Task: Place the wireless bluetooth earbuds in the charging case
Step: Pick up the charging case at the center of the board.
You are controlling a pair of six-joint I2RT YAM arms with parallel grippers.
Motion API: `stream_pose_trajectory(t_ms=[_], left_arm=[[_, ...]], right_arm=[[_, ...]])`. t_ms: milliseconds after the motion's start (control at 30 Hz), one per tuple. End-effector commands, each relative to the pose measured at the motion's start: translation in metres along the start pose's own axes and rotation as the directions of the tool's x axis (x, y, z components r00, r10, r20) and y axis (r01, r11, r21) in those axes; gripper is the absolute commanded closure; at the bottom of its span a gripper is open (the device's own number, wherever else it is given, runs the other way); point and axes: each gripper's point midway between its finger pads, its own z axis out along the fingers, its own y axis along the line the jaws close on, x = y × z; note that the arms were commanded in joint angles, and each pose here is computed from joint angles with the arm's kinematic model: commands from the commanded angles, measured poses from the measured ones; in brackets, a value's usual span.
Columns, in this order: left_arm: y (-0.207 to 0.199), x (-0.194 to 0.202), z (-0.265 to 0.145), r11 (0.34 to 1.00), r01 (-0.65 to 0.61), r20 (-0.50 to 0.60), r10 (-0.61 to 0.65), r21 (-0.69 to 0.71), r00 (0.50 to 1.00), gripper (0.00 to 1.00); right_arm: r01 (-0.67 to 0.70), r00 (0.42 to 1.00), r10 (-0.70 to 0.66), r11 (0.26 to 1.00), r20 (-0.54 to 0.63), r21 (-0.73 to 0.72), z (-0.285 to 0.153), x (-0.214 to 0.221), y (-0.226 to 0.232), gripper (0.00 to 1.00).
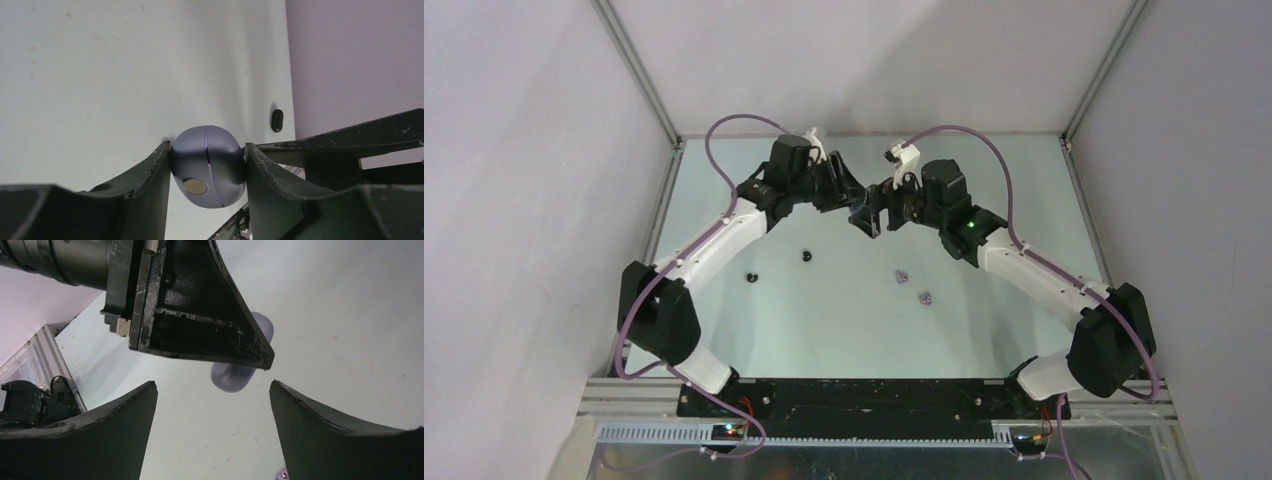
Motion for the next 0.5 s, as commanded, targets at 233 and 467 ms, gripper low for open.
stream_pose_trajectory(t_ms=[233, 467], left_arm=[[-0.032, 0.013, 0.006, 0.992, 0.030, -0.049, -0.024, 0.122, 0.999, 0.64], [-0.032, 0.014, 0.007, 0.992, 0.030, -0.056, -0.023, 0.125, 0.998, 0.64]], right_arm=[[-0.007, 0.998, 0.001, 0.995, 0.061, 0.097, 0.005, -0.010, -0.016, 0.25], [-0.005, 0.998, -0.002, 0.994, 0.060, 0.109, 0.005, -0.008, -0.018, 0.43]])
